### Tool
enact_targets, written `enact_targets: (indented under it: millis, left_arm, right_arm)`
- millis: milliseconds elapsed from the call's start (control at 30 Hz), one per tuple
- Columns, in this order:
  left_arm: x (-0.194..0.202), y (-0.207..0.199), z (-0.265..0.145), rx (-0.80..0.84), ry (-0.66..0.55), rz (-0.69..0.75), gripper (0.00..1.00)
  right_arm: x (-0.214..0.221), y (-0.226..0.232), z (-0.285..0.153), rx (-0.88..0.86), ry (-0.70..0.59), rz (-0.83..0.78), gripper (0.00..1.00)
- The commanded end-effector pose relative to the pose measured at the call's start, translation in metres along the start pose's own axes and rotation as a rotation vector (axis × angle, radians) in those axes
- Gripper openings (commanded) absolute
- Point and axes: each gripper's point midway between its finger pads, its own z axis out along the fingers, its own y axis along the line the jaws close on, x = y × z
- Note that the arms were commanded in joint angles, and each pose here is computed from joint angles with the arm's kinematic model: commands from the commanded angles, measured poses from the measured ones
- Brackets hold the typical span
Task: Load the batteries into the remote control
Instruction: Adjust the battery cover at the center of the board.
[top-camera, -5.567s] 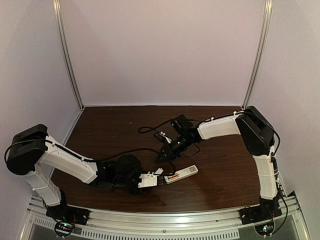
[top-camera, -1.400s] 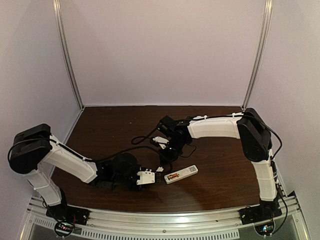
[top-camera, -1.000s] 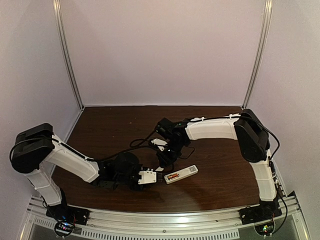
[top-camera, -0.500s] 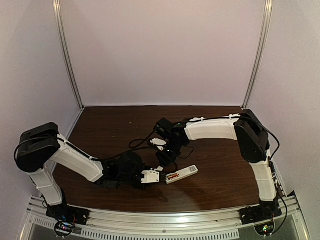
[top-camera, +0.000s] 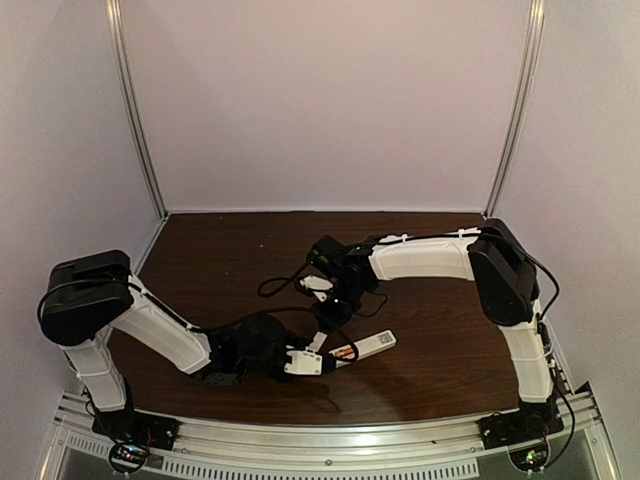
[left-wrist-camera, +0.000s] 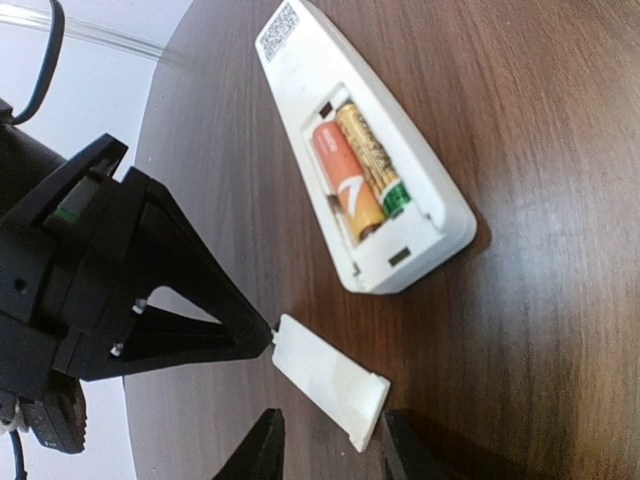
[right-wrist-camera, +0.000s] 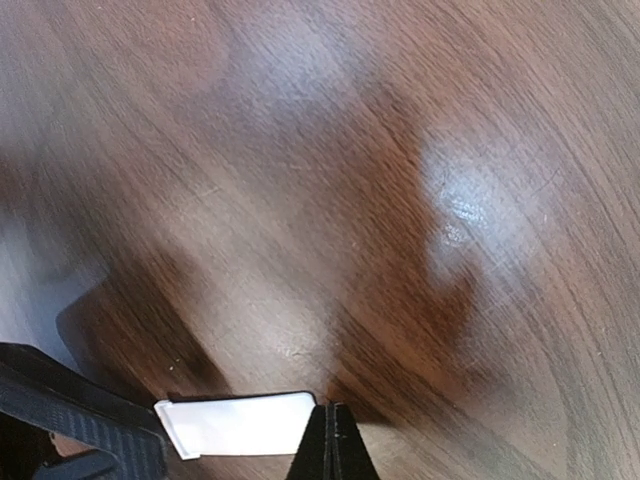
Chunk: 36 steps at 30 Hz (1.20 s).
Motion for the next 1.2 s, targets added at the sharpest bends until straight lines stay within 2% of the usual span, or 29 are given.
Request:
enact_targets:
  millis: [0,200,433,633,900,1133,1167]
  left_arm:
    - [-0.008,0.020,-0.018,-0.096,-0.050,-0.026,0.35]
    - [-0.010,0.019,-0.027,-0.086,-0.088,-0.060,0.38]
    - [-0.007,0.010,-0.010,-0.060,-0.057,-0.024,0.38]
    - [-0.014,0.005,-0.004,-0.020,-0.077,0.005,0.38]
    - [-0.013,-0.003,-0.017,0.028,-0.092,-0.004,0.43]
    - [-0.011,0.004,-0.027,-0.011,-0.109,-0.065,0.46]
    - [-0.011,0.003,-0.027,-0.008,-0.110,-0.068,0.46]
  right_arm:
    - [0.032,-0.009,0.026,0.051,0.118,-0.005,0.00]
    - [0.036,-0.013,0.028,0.076,0.124,-0.012,0.00]
    - [0.041,-0.014,0.034,0.073,0.140,-0.009,0.00]
    - [0.040,-0.013,0.034,0.072,0.139,-0.012,0.00]
    - [0.043,-0.016,0.035,0.088,0.144,-0.018,0.00]
    - [0.043,-0.014,0.033,0.088,0.140,-0.030,0.00]
    - [0.043,-0.013,0.032,0.086,0.140,-0.033,0.04]
